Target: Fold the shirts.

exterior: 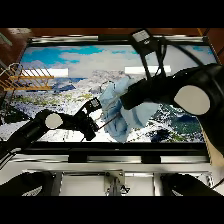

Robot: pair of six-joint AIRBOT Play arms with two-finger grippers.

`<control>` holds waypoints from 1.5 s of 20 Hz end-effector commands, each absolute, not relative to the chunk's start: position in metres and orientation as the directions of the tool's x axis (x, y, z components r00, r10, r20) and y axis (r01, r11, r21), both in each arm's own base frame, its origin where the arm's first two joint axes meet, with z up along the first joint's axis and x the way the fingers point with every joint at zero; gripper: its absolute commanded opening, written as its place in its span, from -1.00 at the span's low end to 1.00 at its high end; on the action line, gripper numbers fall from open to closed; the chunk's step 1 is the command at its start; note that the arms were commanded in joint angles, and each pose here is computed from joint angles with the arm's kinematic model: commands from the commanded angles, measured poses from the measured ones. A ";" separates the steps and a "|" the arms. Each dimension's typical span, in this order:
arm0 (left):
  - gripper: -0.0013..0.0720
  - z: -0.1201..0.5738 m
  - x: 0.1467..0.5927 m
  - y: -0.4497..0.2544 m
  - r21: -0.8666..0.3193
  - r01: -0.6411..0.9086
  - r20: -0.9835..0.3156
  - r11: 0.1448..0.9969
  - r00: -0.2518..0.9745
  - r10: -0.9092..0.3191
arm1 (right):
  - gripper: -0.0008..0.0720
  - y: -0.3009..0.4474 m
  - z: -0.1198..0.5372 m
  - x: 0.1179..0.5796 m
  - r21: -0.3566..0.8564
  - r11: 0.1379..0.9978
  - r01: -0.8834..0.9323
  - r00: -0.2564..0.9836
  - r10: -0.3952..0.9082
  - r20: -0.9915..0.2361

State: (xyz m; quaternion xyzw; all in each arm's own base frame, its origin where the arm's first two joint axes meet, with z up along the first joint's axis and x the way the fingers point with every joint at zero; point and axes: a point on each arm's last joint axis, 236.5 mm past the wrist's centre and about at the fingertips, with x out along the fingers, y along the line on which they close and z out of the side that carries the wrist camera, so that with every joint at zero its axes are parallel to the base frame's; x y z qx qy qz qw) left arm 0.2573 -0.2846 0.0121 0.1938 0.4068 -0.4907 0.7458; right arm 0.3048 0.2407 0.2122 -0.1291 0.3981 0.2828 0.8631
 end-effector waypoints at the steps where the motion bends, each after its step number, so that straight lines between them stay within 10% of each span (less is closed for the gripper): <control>1: -0.83 0.012 0.256 -0.288 -0.108 0.901 -0.790 0.421 0.179 -0.586 | -0.74 0.246 0.208 0.289 -0.061 0.780 -0.623 0.511 0.347 -0.786; 2: -0.83 0.012 0.256 -0.288 -0.104 0.902 -0.790 0.418 0.180 -0.586 | -0.72 0.245 0.207 0.289 -0.055 0.784 -0.618 0.507 0.344 -0.790; 3: -0.83 0.012 0.257 -0.288 -0.102 0.903 -0.790 0.417 0.181 -0.585 | -0.31 0.243 0.206 0.290 -0.055 0.790 -0.611 0.509 0.339 -0.791; 4: -0.83 0.012 0.257 -0.288 -0.102 0.902 -0.790 0.419 0.182 -0.585 | 0.58 0.237 0.208 0.292 -0.070 0.800 -0.596 0.522 0.320 -0.791; 5: -0.83 0.012 0.259 -0.286 -0.102 0.900 -0.790 0.424 0.185 -0.584 | 0.70 0.222 0.211 0.299 -0.102 0.827 -0.553 0.553 0.273 -0.787; 13: -0.83 0.026 0.260 -0.277 -0.109 0.913 -0.801 0.394 0.154 -0.578 | 0.70 0.020 0.221 0.373 -0.261 0.955 -0.143 0.643 -0.111 -0.758; 19: -0.83 0.014 0.255 -0.257 -0.053 0.937 -0.861 0.344 0.131 -0.491 | 0.73 0.072 0.185 0.384 -0.428 0.410 -0.806 0.535 0.193 -0.823; 30: -0.83 0.016 0.270 -0.253 0.016 0.935 -0.856 0.353 0.195 -0.478 | 0.88 0.107 0.126 0.380 -0.217 0.274 -0.937 0.301 0.318 -0.899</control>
